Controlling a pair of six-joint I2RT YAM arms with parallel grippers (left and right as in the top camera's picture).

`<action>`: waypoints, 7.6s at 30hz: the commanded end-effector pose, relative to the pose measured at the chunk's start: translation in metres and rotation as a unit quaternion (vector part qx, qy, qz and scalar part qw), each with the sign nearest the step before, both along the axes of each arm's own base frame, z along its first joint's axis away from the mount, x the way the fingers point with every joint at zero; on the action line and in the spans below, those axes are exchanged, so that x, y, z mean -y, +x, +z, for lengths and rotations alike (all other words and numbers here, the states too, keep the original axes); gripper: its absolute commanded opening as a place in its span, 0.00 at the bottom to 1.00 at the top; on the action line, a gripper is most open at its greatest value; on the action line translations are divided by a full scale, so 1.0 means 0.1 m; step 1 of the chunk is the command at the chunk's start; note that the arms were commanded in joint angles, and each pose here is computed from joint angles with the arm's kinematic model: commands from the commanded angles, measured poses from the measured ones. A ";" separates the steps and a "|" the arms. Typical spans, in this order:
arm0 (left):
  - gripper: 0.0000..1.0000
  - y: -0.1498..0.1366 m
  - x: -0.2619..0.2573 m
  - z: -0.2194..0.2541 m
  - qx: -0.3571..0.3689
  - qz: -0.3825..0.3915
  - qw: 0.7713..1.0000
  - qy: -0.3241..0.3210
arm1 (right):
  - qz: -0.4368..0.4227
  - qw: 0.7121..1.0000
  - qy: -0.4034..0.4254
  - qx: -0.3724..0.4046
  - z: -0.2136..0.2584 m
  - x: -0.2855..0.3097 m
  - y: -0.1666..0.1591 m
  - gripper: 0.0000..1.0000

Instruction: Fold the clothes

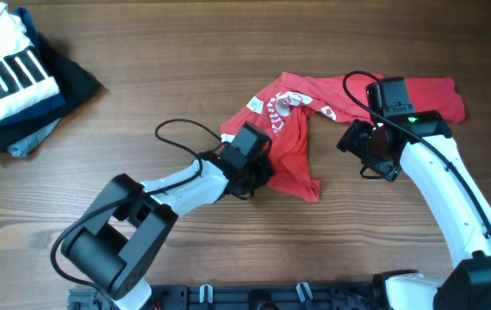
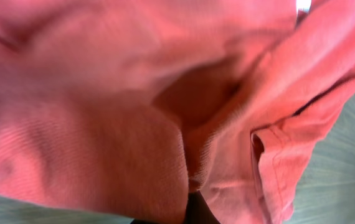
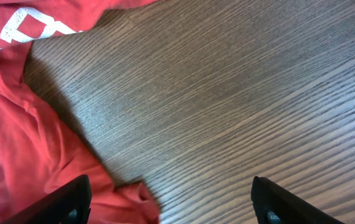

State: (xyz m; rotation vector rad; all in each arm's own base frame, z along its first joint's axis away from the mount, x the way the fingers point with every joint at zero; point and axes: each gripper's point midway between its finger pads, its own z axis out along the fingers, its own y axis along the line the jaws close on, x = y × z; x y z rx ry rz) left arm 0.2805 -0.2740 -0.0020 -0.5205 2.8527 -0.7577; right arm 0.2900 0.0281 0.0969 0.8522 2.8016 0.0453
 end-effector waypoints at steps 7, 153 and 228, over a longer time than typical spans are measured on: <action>0.04 0.56 -1.01 1.26 0.191 0.026 0.981 0.024 | 0.102 0.993 -0.029 0.059 0.12 0.00 0.27 0.89; 0.09 0.23 -2.24 2.07 0.280 0.150 0.937 0.145 | 0.211 0.963 -0.062 0.155 -0.53 -1.05 1.65 0.04; 0.04 0.38 -3.36 2.15 0.256 0.313 0.909 0.100 | 0.388 0.914 -0.055 -0.103 -0.97 -1.07 0.40 0.04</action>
